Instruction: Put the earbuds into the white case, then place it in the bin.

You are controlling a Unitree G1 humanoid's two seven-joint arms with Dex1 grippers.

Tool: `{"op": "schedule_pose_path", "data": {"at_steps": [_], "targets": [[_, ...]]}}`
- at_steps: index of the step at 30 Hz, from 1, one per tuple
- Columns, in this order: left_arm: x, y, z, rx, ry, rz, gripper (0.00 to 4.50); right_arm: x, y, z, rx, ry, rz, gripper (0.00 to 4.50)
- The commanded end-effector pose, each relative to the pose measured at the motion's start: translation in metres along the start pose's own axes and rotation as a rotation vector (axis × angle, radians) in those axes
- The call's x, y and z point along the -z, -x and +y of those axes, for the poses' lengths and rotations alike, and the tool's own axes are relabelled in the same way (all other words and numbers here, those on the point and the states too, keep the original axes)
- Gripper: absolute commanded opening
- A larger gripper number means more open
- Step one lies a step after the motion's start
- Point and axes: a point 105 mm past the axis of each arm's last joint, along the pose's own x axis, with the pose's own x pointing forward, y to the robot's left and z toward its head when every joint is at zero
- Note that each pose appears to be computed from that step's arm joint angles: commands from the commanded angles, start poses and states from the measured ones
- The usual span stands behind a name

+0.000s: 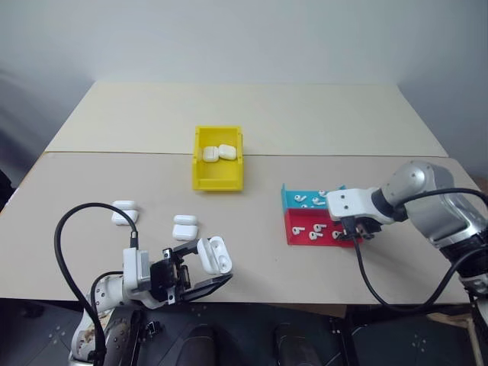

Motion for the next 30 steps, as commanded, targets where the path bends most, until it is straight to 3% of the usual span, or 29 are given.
{"op": "schedule_pose_path", "data": {"at_steps": [1,22,25,27,30], "targets": [[-0.005,-0.001,-0.001,0.009,-0.030,-0.012,2.70,0.000,0.002,-0.004,0.019,0.029,0.016,2.06],[-0.003,-0.002,0.001,0.001,-0.039,0.009,2.70,0.010,-0.005,-0.006,0.023,0.045,0.041,2.06],[-0.002,-0.003,0.001,0.001,-0.038,0.011,2.70,0.011,-0.005,-0.005,0.018,0.048,0.041,1.45],[-0.002,-0.003,0.000,0.001,-0.032,0.012,2.70,0.011,-0.005,-0.004,0.018,0.050,0.041,0.76],[-0.002,-0.002,0.000,0.001,-0.025,0.014,2.70,0.011,-0.005,-0.003,0.019,0.051,0.040,0.62]]}}
